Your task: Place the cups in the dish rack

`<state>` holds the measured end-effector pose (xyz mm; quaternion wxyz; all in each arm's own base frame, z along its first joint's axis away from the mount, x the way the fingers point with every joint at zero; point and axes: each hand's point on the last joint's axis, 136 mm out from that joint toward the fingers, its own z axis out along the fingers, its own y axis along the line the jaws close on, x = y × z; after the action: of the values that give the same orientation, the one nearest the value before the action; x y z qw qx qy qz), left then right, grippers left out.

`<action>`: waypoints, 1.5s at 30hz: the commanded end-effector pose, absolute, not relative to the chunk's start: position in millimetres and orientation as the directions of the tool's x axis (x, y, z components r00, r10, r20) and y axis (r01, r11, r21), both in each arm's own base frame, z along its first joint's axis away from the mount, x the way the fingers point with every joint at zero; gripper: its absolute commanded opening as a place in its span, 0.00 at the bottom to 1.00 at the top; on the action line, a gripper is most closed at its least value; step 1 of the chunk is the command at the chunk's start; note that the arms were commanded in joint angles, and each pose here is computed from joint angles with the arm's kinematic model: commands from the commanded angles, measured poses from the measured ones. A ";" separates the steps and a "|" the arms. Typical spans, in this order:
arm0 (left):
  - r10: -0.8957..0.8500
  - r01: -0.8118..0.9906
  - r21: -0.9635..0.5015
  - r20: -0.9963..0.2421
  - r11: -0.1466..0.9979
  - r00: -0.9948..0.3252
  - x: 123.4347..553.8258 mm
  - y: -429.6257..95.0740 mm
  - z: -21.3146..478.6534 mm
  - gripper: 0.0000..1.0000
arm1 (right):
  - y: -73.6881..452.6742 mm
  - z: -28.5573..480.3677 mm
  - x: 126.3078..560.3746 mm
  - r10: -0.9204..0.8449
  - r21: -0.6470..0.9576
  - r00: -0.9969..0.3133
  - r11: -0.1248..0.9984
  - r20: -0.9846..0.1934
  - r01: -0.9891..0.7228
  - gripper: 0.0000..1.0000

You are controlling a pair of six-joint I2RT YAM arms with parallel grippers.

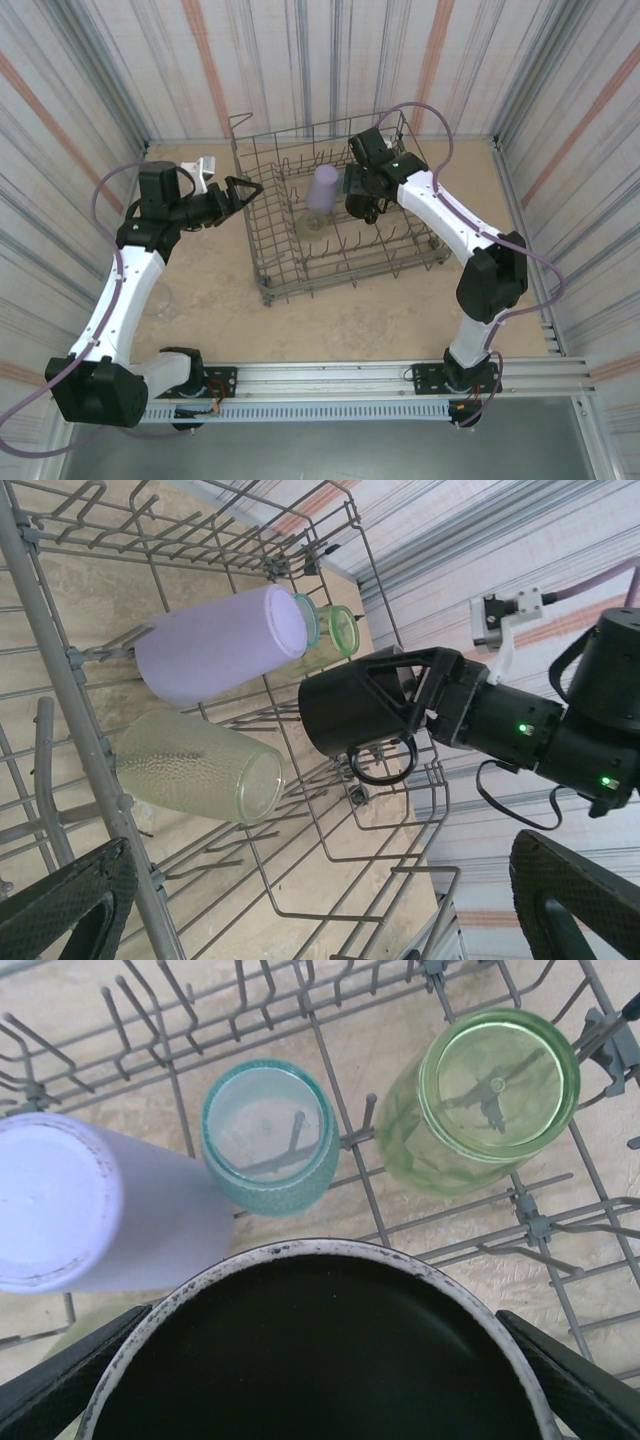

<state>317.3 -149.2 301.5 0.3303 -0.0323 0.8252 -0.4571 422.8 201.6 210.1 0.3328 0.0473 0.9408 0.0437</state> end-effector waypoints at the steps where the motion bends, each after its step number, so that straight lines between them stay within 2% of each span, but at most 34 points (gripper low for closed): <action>1: -0.345 0.281 -0.775 -0.532 0.566 -0.773 311.6 -149.4 309.5 0.99 | 206.8 225.9 436.8 0.122 0.124 -0.725 0.991 -0.677 0.050 0.33; 16: -0.347 0.260 -0.767 -0.528 0.586 -0.775 314.3 -140.7 297.5 0.99 | 212.8 182.0 445.2 0.108 0.092 -0.772 0.994 -0.627 0.065 0.34; 25: -0.348 0.250 -0.768 -0.521 0.590 -0.780 316.6 -137.0 292.8 0.99 | 214.2 155.0 446.6 0.124 0.085 -0.792 0.992 -0.598 0.091 0.40; 30: -0.351 0.239 -0.770 -0.512 0.591 -0.784 319.6 -136.0 286.7 0.99 | 214.3 145.0 446.6 0.131 0.080 -0.802 0.991 -0.582 0.104 0.46; 35: -0.355 0.237 -0.777 -0.506 0.584 -0.786 320.3 -136.8 286.5 0.99 | 214.8 138.9 445.0 0.132 0.074 -0.813 0.991 -0.567 0.109 0.58; 45: -0.360 0.225 -0.770 -0.508 0.597 -0.783 318.9 -134.0 285.1 0.99 | 217.2 150.4 439.5 0.141 0.102 -0.812 0.990 -0.567 0.101 0.74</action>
<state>321.1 -136.6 284.3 0.3215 -0.0462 0.8324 -0.4489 438.6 212.0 133.0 0.2832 0.0477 0.9578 0.0143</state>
